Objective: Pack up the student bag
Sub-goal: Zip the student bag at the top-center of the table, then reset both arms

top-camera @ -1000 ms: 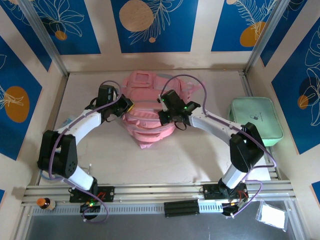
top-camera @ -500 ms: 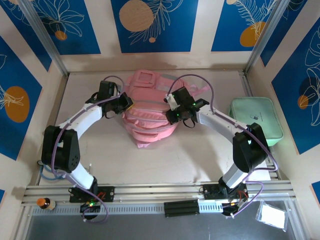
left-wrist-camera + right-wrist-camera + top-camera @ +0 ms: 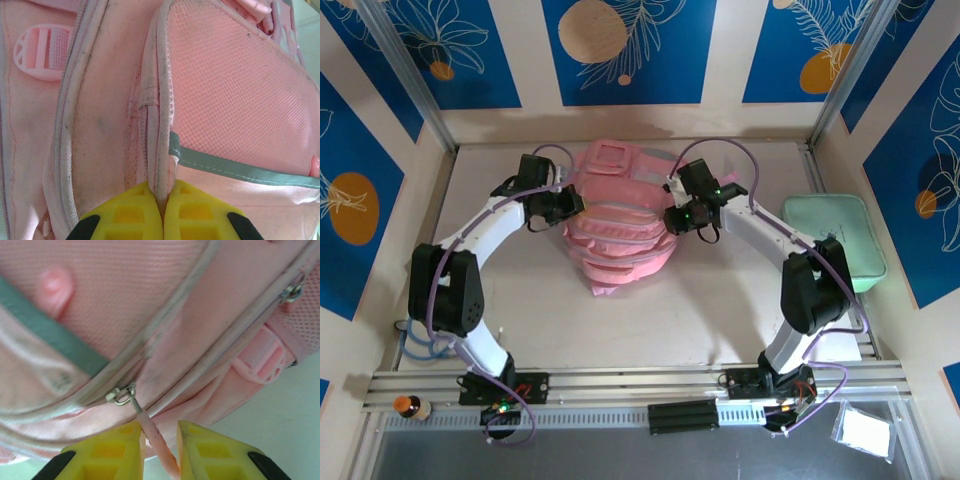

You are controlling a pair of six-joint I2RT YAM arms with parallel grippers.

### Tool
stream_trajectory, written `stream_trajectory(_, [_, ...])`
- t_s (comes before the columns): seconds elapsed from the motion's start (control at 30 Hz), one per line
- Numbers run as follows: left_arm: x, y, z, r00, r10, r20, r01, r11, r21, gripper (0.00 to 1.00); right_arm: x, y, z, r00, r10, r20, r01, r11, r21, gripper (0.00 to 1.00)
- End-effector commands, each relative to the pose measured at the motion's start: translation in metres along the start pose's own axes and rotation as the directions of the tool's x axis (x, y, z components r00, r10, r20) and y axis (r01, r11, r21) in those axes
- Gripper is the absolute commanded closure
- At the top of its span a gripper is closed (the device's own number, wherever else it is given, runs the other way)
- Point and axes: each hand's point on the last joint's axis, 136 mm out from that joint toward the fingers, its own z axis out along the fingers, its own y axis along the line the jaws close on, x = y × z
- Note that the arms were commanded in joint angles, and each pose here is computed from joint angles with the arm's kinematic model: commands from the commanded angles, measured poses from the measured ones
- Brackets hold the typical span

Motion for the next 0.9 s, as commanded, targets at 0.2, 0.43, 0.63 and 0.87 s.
stream_trajectory(0.2, [0.007, 0.003, -0.004, 0.997, 0.058, -0.059, -0.057, 0.998, 0.027, 1.0, -0.023, -0.026, -0.01, 0.962, 0.267, 0.06, -0.269, 0.963, 0.032, 0.66])
stream_trajectory(0.43, [-0.02, 0.009, -0.047, 0.981, 0.097, 0.168, -0.086, 0.993, -0.076, 0.4, -0.03, -0.035, -0.072, 0.914, 0.256, 0.316, -0.269, 0.963, -0.002, 0.31])
stream_trajectory(0.63, [-0.041, 0.05, -0.108, 0.884, 0.192, 0.426, -0.047, 0.944, -0.327, 0.12, -0.001, -0.091, -0.111, 0.816, 0.26, 0.517, -0.393, 0.905, 0.165, 0.01])
stream_trajectory(0.87, [-0.025, 0.135, -0.14, 0.748, 0.343, 0.567, 0.093, 0.793, -0.602, 0.07, 0.052, -0.138, -0.093, 0.803, 0.136, 0.58, -0.405, 0.839, 0.364, 0.01])
